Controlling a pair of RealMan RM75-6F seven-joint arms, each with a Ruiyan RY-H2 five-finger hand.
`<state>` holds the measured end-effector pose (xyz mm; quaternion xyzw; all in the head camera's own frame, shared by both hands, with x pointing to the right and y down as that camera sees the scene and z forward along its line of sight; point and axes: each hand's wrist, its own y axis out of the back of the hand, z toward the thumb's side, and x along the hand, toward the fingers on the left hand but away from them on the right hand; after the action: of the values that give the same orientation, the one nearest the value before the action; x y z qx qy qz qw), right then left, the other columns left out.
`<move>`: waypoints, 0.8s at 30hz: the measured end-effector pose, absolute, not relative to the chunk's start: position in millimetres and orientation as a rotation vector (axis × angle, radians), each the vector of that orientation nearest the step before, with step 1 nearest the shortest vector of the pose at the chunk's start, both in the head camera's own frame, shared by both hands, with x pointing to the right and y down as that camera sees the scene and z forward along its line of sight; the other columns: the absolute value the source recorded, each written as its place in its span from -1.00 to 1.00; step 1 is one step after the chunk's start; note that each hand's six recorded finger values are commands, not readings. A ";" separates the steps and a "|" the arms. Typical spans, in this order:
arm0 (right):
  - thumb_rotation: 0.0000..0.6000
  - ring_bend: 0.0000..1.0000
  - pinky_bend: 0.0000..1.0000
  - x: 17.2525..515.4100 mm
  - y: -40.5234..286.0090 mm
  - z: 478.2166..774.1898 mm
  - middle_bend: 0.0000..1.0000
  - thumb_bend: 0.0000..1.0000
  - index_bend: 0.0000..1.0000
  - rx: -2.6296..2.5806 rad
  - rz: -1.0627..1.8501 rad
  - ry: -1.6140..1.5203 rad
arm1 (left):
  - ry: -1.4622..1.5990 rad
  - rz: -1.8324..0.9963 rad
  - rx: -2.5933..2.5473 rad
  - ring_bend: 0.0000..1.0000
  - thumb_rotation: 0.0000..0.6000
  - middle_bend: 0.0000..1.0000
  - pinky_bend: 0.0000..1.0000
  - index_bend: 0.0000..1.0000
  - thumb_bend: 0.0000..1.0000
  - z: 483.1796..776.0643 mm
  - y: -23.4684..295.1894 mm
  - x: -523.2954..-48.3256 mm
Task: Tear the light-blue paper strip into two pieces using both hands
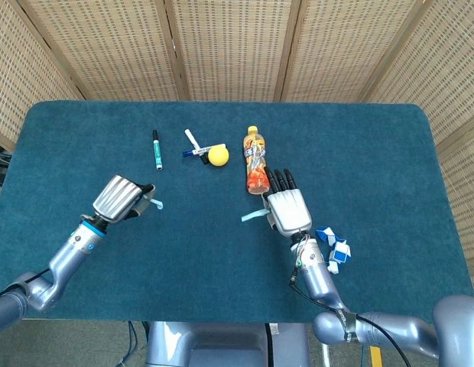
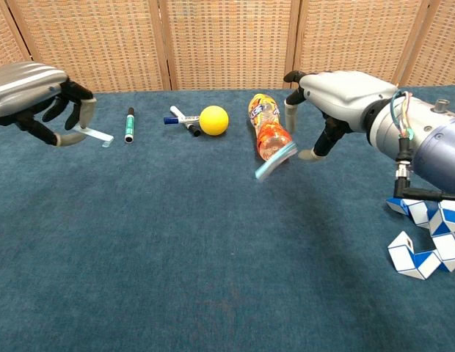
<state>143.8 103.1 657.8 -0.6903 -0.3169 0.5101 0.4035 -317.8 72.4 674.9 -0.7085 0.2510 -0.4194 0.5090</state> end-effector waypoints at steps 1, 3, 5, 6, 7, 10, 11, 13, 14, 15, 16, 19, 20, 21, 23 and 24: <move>1.00 -1.00 -1.00 143.8 102.8 657.0 -1.00 -1.00 -1.00 -1.751 1.287 -0.809 | 0.610 -1.026 -1.695 -0.82 1.00 -0.98 -0.34 -0.86 -1.00 674.1 71.0 -325.1; 1.00 -1.00 -1.00 144.0 101.4 653.3 -1.00 -1.00 -1.00 -1.761 1.280 -0.825 | 0.644 -1.049 -1.689 -0.97 1.00 -1.00 -0.45 -0.98 -1.00 670.1 67.8 -336.0; 1.00 -1.00 -1.00 144.7 99.6 647.8 -1.00 -1.00 -1.00 -1.775 1.264 -0.851 | 0.697 -1.069 -1.696 -1.00 1.00 -1.00 -0.52 -1.00 -1.00 663.1 65.2 -346.4; 1.00 -1.00 -1.00 145.8 98.3 642.6 -1.00 -1.00 -1.00 -1.788 1.249 -0.873 | 0.719 -1.077 -1.699 -1.00 1.00 -1.00 -0.56 -1.00 -1.00 659.5 64.2 -351.1; 1.00 -1.00 -1.00 147.2 97.2 638.1 -1.00 -1.00 -1.00 -1.796 1.236 -0.889 | 0.740 -1.084 -1.702 -1.00 1.00 -1.00 -0.59 -1.00 -1.00 655.5 63.4 -355.7; 1.00 -1.00 -1.00 156.1 92.7 621.5 -1.00 -1.00 -1.00 -1.803 1.196 -0.939 | 0.800 -1.111 -1.703 -1.00 1.00 -1.00 -0.68 -1.00 -1.00 640.3 61.5 -372.7; 1.00 -1.00 -1.00 160.5 91.4 616.4 -1.00 -1.00 -1.00 -1.799 1.186 -0.952 | 0.821 -1.122 -1.701 -1.00 1.00 -1.00 -0.71 -1.00 -1.00 634.0 62.0 -380.0; 1.00 -1.00 -1.00 173.4 88.7 604.5 -1.00 -1.00 -1.00 -1.784 1.165 -0.977 | 0.852 -1.139 -1.699 -1.00 1.00 -1.00 -0.78 -1.00 -1.00 624.4 64.4 -389.9; 1.00 -1.00 -1.00 180.0 87.8 599.4 -1.00 -1.00 -1.00 -1.774 1.155 -0.983 | 0.876 -1.151 -1.699 -1.00 1.00 -1.00 -0.84 -1.00 -1.00 617.8 67.5 -396.4; 1.00 -1.00 -1.00 189.5 87.0 592.7 -1.00 -1.00 -1.00 -1.761 1.142 -0.991 | 0.895 -1.160 -1.699 -1.00 1.00 -1.00 -0.89 -1.00 -1.00 612.8 70.5 -401.2; 1.00 -1.00 -1.00 197.5 86.9 588.2 -1.00 -1.00 -1.00 -1.751 1.134 -0.996 | 0.914 -1.170 -1.702 -1.00 1.00 -1.00 -0.91 -1.00 -1.00 608.0 73.9 -405.8; 1.00 -1.00 -1.00 224.6 89.8 576.6 -1.00 -1.00 -1.00 -1.740 1.112 -1.026 | 0.972 -1.216 -1.722 -1.00 1.00 -1.00 -0.92 -1.00 -1.00 593.1 89.9 -420.2; 1.00 -1.00 -1.00 231.8 92.2 574.3 -1.00 -1.00 -1.00 -1.743 1.101 -1.039 | 0.999 -1.234 -1.728 -1.00 1.00 -1.00 -0.92 -1.00 -1.00 586.4 98.3 -425.7; 1.00 -1.00 -1.00 243.1 95.9 571.5 -1.00 -1.00 -1.00 -1.743 1.088 -1.055 | 1.023 -1.249 -1.730 -1.00 1.00 -1.00 -0.92 -1.00 -1.00 581.1 105.4 -430.4; 1.00 -1.00 -1.00 266.7 102.7 567.9 -1.00 -1.00 -1.00 -1.721 1.079 -1.075 | 1.092 -1.287 -1.717 -1.00 1.00 -1.00 -0.92 -1.00 -1.00 569.9 125.1 -444.1; 1.00 -1.00 -1.00 283.4 107.6 566.4 -1.00 -1.00 -1.00 -1.700 1.075 -1.088 | 1.122 -1.305 -1.705 -1.00 1.00 -1.00 -0.93 -1.00 -1.00 565.6 134.3 -450.7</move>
<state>283.4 107.6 566.4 -0.6766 -0.4329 0.4278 0.4145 -450.7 134.3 565.6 -0.6589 0.4336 -0.5042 0.3516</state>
